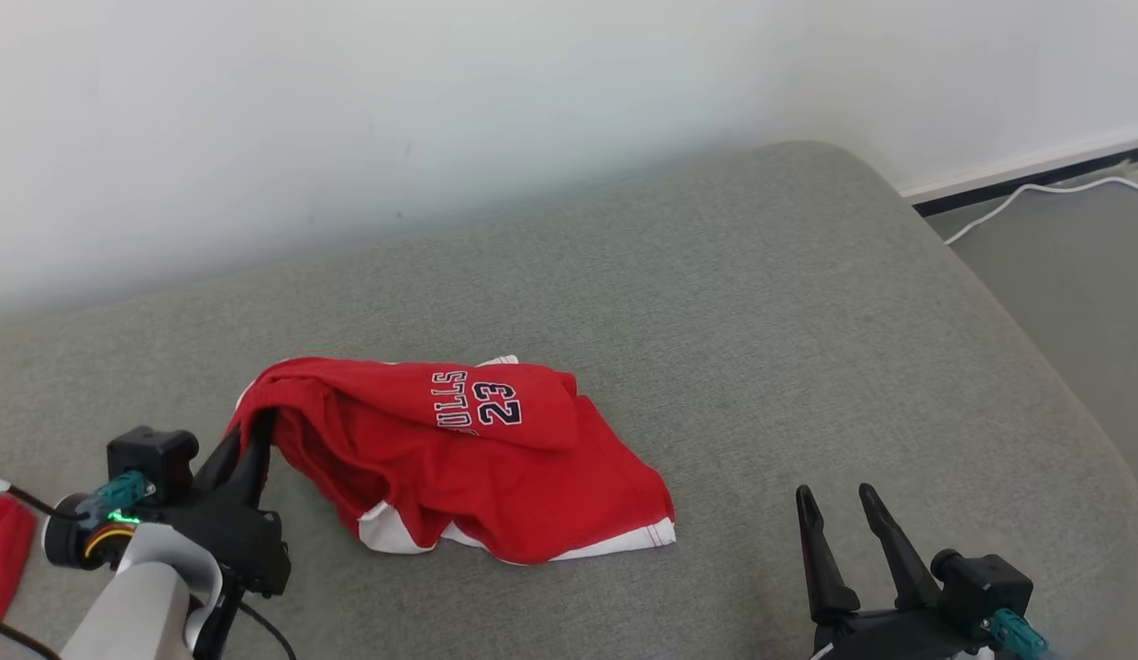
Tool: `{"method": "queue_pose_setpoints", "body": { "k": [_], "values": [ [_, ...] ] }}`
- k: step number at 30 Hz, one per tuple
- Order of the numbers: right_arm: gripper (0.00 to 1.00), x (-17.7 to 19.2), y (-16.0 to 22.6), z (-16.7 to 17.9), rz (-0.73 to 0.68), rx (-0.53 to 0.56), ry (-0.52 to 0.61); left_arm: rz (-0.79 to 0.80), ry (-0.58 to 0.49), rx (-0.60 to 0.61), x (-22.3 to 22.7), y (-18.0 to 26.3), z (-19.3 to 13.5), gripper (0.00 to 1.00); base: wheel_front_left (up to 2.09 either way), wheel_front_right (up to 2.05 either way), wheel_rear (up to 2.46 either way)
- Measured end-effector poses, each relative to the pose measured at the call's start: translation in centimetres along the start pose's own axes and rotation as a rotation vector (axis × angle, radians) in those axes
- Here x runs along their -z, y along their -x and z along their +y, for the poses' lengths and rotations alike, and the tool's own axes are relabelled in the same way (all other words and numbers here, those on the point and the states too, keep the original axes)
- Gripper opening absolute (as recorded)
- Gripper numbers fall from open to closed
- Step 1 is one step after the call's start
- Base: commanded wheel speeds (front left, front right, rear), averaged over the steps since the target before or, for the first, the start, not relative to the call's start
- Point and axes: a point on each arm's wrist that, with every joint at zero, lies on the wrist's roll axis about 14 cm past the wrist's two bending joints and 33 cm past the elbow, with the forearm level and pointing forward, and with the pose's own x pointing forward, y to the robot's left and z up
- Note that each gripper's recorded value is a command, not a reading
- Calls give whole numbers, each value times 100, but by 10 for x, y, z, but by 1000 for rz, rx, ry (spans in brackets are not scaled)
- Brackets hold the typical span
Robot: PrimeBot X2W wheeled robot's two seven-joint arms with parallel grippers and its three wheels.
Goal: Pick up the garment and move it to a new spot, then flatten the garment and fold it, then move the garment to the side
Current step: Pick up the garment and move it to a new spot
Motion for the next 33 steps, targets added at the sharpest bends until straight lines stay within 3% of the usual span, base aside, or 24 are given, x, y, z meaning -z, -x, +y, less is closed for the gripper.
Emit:
{"method": "queue_pose_setpoints", "body": {
  "k": [1, 2, 3, 12, 26, 33],
  "values": [
    [100, 0, -2, 2, 1, -9, 2, 10, -2, -8, 4, 2, 3, 18, 0, 0, 0],
    [100, 0, -3, 3, 3, -14, 4, 16, -2, -15, 7, 5, 6, 88, 0, 0, 0],
    [100, 1, -4, 4, 5, -19, 4, 22, -3, -18, 10, 6, 8, 100, 0, 0, 0],
    [100, 8, -14, 19, 23, -75, 1, 50, -13, -74, 22, 28, 28, 100, 0, 0, 0],
    [100, 21, -18, 51, 58, -178, -17, 71, 13, -204, 45, 104, 33, 100, 0, 0, 0],
    [100, 22, -26, 60, 60, -211, -16, 30, 43, -184, 39, 116, 12, 100, 0, 0, 0]
  ]
}}
